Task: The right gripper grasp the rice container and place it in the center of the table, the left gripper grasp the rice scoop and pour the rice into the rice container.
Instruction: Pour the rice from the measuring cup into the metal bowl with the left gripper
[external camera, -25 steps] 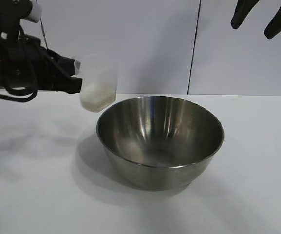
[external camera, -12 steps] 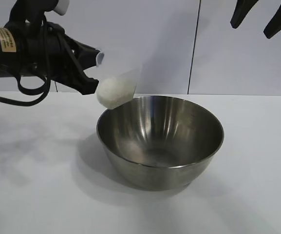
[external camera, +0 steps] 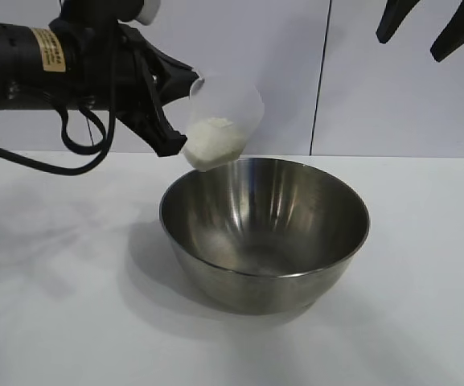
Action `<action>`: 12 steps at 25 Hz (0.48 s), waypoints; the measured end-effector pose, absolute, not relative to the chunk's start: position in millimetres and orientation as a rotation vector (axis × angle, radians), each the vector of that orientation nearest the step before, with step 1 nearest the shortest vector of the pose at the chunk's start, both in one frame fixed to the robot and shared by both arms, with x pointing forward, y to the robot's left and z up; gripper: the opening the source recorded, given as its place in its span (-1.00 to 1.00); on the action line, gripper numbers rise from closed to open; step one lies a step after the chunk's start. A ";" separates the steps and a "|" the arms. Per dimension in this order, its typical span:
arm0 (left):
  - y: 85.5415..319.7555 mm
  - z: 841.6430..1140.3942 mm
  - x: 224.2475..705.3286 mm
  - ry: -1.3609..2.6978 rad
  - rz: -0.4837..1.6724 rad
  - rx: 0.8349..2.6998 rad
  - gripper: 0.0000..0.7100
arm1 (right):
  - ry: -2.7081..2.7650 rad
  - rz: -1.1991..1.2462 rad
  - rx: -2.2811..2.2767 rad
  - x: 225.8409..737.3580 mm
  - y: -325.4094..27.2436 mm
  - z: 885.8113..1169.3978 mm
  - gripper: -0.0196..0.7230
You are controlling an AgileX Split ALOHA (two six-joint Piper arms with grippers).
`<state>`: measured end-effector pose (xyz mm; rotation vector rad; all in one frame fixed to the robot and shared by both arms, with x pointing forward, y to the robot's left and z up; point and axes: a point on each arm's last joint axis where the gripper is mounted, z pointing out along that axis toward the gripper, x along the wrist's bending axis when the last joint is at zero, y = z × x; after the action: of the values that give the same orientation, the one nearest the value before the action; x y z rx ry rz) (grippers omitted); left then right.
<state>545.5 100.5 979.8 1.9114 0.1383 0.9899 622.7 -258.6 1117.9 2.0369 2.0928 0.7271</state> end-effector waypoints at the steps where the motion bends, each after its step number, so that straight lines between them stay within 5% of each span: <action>1: 100.4 979.3 545.6 0.118 1.003 1.918 -0.97 | 2.093 0.727 2.037 622.7 -258.6 1117.9 0.30; 12: 101.0 980.8 548.3 -0.131 1.227 1.969 -0.97 | 2.090 0.731 2.036 622.9 -258.6 1118.1 0.30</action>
<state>548.3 101.0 980.8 1.9690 -0.1314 1.2270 622.9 -258.6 1118.1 2.0357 2.0903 0.7308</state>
